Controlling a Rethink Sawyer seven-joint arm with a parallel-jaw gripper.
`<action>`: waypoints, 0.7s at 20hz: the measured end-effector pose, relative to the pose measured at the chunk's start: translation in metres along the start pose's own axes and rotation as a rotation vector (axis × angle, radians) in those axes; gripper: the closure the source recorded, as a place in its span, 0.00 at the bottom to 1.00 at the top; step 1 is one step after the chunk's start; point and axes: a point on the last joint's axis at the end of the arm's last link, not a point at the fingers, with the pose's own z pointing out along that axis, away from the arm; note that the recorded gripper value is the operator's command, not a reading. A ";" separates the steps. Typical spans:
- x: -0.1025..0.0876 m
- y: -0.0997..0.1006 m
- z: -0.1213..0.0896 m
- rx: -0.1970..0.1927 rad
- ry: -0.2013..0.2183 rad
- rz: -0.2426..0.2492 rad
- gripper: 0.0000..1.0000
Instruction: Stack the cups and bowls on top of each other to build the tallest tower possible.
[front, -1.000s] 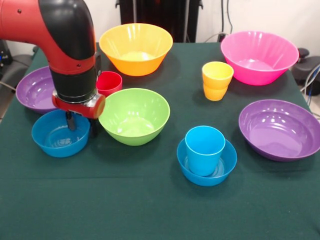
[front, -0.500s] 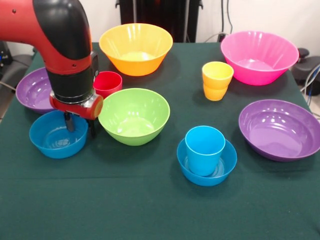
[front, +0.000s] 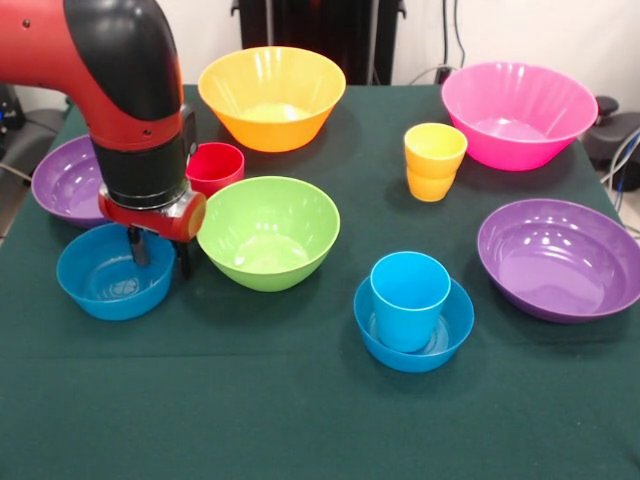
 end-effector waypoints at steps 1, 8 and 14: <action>-0.001 0.000 0.000 0.000 -0.003 0.000 0.00; -0.005 0.004 0.000 0.000 -0.010 -0.003 0.00; -0.010 0.006 0.000 0.000 -0.019 -0.005 0.00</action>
